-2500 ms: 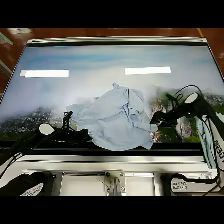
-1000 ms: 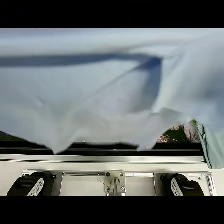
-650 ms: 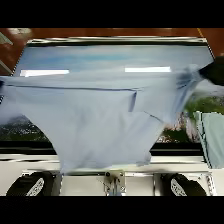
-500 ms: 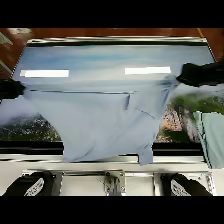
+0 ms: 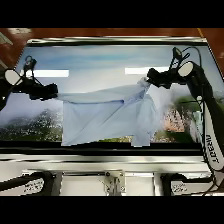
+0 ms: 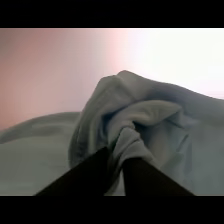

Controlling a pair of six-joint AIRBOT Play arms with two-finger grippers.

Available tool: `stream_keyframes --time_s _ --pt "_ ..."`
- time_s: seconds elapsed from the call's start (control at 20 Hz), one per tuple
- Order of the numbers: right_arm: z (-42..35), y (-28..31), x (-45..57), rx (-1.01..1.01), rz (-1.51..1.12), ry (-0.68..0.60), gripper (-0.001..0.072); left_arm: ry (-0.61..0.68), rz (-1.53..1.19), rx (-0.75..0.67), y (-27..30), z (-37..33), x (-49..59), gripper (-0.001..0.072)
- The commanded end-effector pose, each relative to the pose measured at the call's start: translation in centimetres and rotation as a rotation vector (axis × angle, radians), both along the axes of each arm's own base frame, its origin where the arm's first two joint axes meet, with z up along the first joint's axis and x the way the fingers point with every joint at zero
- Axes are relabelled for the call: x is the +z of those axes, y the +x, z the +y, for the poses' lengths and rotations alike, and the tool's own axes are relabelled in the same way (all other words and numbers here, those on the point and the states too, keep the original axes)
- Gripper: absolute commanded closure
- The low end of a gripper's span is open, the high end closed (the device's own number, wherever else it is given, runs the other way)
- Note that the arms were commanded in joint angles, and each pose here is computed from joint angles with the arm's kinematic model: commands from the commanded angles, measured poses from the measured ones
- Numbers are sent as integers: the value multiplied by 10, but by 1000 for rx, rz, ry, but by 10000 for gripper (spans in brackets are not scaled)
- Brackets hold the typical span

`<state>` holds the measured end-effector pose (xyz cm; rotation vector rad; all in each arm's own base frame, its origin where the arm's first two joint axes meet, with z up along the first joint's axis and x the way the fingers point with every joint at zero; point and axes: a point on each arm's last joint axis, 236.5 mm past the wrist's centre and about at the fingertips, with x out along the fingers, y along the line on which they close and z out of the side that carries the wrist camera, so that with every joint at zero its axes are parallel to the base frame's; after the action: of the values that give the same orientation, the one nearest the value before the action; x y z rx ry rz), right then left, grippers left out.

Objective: Fold the shirts.

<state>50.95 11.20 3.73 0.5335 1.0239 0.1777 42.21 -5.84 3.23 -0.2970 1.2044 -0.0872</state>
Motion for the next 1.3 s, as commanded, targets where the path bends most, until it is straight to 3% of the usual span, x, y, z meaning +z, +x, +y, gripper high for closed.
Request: stream_keyframes --time_s 0.0,0.05,0.2,0.3,0.35,0.4,0.55,0.65,0.85,1.05,1.1,1.15,1.25 --pt "5 5 -12 -11 24 31 77 -95 120 3 -8 -28 -26 110" --pt "-3 7 4 46 -26 -14 31 -46 165 -50 -21 -16 -27 17" --pt "-99 -27 34 160 13 -369 32 126 408 -94 -89 59 -32 16" --pt "-193 -81 31 81 219 -569 50 45 413 -18 -120 75 -32 16" --pt "-218 -107 24 50 311 -554 73 -36 395 33 -134 71 -37 14" --pt "-229 -132 11 18 389 -463 73 -122 388 73 -151 63 -50 8" --pt "-206 -162 -23 -54 451 -45 69 -285 440 124 -204 33 -98 -1" --pt "-179 -170 -38 -48 446 145 68 -336 470 141 -221 17 -122 -2" --pt "-147 -165 -53 -12 410 247 68 -371 440 210 -225 8 -145 -2" --pt "-133 -149 -56 10 367 203 69 -427 345 268 -199 3 -142 7" --pt "-128 -146 -57 19 359 190 68 -457 323 285 -192 -1 -139 21" --pt "-124 -144 -59 31 354 170 68 -491 317 276 -189 -10 -136 84" --pt "-121 -144 -69 49 376 92 67 -514 357 227 -193 -29 -140 85"
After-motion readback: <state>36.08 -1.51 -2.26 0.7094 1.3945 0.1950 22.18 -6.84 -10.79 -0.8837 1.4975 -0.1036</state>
